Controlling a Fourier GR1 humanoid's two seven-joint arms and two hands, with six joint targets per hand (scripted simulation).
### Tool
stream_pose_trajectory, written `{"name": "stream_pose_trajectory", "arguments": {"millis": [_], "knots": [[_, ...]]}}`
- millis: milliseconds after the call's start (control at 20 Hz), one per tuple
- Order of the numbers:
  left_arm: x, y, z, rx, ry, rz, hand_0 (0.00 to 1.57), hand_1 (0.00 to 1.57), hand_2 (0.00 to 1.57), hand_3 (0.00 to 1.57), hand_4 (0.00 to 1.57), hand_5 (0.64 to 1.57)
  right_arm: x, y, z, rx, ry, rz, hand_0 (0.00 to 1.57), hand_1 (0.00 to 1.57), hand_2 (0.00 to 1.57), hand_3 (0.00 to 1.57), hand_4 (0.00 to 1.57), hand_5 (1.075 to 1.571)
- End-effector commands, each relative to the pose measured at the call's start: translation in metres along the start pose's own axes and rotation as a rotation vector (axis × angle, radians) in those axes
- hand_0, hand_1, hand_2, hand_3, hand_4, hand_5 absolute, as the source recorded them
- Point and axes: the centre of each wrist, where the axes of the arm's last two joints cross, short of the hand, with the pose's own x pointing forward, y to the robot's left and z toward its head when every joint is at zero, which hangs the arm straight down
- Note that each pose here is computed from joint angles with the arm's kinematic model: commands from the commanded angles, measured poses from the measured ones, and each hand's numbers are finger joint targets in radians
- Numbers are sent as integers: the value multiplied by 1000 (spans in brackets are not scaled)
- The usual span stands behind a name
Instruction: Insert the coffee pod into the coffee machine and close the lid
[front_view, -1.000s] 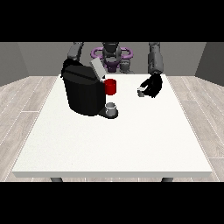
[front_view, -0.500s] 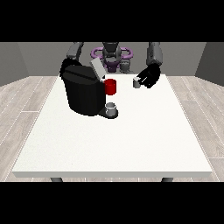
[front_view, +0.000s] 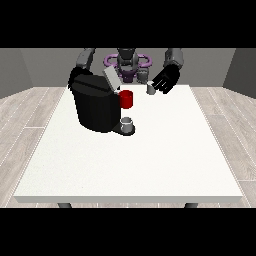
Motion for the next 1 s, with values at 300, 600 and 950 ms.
{"name": "stream_pose_trajectory", "arguments": {"millis": [300, 600, 950], "knots": [[20, 77, -11, 147, 26, 14, 1209, 1209, 1245, 1188, 486, 1571, 16, 15, 4, 108, -79, 4, 0, 0, 0, 0, 504, 1571], [47, 79, -24, 125, -8, -9, 1284, 1284, 1340, 1276, 519, 1571, 38, 41, 0, 87, -76, -10, 0, 0, 0, 0, 507, 1571], [62, 111, -25, 162, -24, -5, 1277, 1277, 1303, 1236, 488, 1571, 48, 30, -8, 60, -119, 19, 0, 0, 0, 0, 541, 1571]]}}
